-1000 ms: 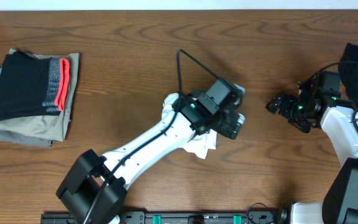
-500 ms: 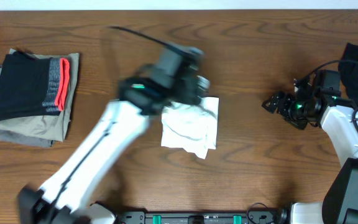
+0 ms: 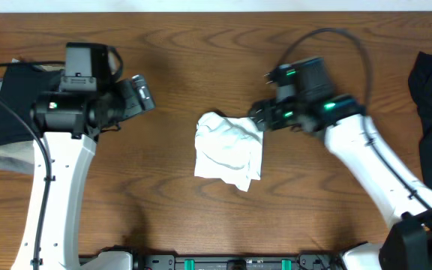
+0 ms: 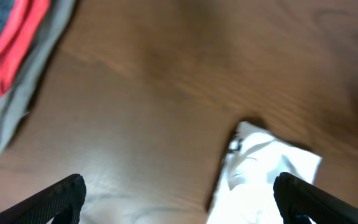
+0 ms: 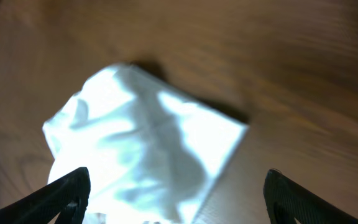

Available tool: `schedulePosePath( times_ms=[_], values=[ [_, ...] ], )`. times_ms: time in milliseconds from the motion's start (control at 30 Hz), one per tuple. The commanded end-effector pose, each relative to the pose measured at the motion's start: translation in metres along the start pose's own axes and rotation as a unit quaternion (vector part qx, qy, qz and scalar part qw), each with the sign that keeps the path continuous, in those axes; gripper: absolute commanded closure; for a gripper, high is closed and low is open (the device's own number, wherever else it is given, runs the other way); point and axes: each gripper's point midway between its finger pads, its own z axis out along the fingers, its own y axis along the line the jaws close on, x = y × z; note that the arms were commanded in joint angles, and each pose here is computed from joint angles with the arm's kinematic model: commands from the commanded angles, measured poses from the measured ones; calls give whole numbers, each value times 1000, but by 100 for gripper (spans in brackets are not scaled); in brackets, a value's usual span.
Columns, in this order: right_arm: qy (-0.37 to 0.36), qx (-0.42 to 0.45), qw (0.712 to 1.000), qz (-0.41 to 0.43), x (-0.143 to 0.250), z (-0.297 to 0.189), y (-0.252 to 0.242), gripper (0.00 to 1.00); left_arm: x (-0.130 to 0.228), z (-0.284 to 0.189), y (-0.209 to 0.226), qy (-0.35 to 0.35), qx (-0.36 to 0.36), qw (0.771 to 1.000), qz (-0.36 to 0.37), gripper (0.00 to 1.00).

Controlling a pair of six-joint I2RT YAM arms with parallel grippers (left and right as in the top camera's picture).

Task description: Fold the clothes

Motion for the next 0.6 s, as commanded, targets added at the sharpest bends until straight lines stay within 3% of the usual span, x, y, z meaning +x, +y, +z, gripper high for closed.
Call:
schedulePosePath(
  times_ms=[0, 100, 233, 333, 567],
  values=[
    [15, 63, 997, -46, 11, 5, 6, 14, 3, 5, 19, 14, -24, 999, -21, 2],
    [47, 60, 997, 1, 30, 10, 17, 17, 5, 7, 28, 20, -32, 999, -32, 2],
    [83, -32, 994, 64, 42, 9, 51, 38, 5, 8, 29, 20, -34, 999, -34, 2],
    [91, -89, 989, 73, 41, 4, 72, 38, 5, 9, 29, 21, -34, 999, -34, 2],
    [139, -104, 971, 165, 55, -3, 82, 36, 5, 9, 30, 23, -35, 999, -34, 2]
  ],
)
